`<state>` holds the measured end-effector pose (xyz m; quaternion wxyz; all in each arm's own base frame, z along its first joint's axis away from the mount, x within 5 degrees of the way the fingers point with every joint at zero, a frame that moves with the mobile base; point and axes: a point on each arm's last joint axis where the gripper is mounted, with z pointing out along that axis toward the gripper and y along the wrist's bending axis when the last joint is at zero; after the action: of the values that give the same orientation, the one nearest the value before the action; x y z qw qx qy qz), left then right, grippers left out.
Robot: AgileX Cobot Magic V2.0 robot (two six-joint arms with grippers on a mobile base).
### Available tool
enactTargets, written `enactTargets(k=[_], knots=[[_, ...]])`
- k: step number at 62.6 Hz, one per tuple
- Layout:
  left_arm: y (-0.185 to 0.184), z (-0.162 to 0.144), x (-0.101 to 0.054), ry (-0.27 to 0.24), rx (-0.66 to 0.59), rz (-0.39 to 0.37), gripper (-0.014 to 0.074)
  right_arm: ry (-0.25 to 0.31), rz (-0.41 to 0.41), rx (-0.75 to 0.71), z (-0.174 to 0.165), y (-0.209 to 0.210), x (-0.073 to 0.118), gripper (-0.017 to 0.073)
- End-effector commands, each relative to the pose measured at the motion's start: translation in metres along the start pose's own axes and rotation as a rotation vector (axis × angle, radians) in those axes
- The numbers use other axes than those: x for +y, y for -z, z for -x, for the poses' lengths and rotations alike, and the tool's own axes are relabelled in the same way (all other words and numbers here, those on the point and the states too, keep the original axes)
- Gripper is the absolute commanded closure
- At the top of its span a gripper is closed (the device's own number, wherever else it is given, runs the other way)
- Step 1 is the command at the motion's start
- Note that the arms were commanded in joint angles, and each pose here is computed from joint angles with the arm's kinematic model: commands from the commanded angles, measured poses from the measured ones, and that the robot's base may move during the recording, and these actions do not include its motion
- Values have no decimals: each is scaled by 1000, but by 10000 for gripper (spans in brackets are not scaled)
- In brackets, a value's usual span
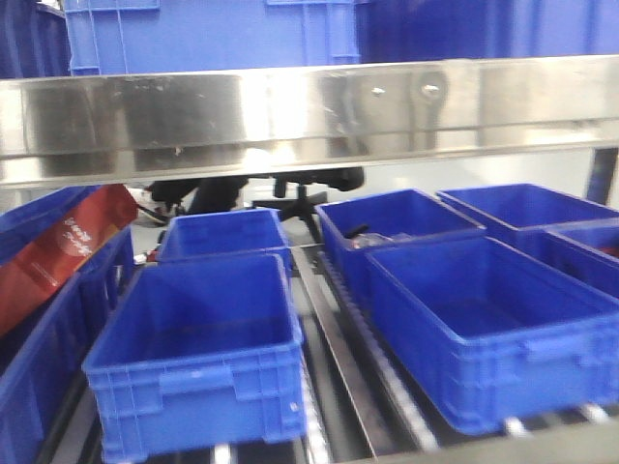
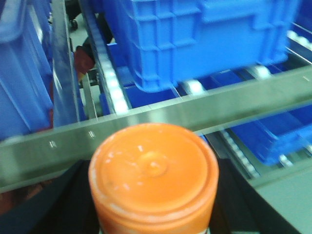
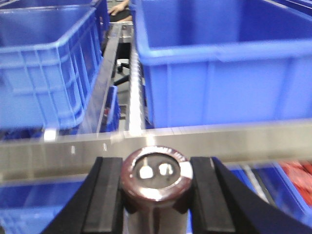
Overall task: Place cylindrical capacitor in blue bin on shelf
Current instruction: 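Extend both held capacitors over the blue bins on the shelf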
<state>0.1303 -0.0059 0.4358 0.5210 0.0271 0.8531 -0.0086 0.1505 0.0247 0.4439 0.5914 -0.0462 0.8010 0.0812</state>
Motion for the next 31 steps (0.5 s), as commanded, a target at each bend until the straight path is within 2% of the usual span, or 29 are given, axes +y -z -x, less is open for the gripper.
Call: enactTargets(k=[1,31], knots=[[2,1,-1,-1,-22,-9,705,5,-9,-33,3,1,-1,721],[2,2,-1,-1,-20,-9,705,5,-9,-33,3,1,-1,721]])
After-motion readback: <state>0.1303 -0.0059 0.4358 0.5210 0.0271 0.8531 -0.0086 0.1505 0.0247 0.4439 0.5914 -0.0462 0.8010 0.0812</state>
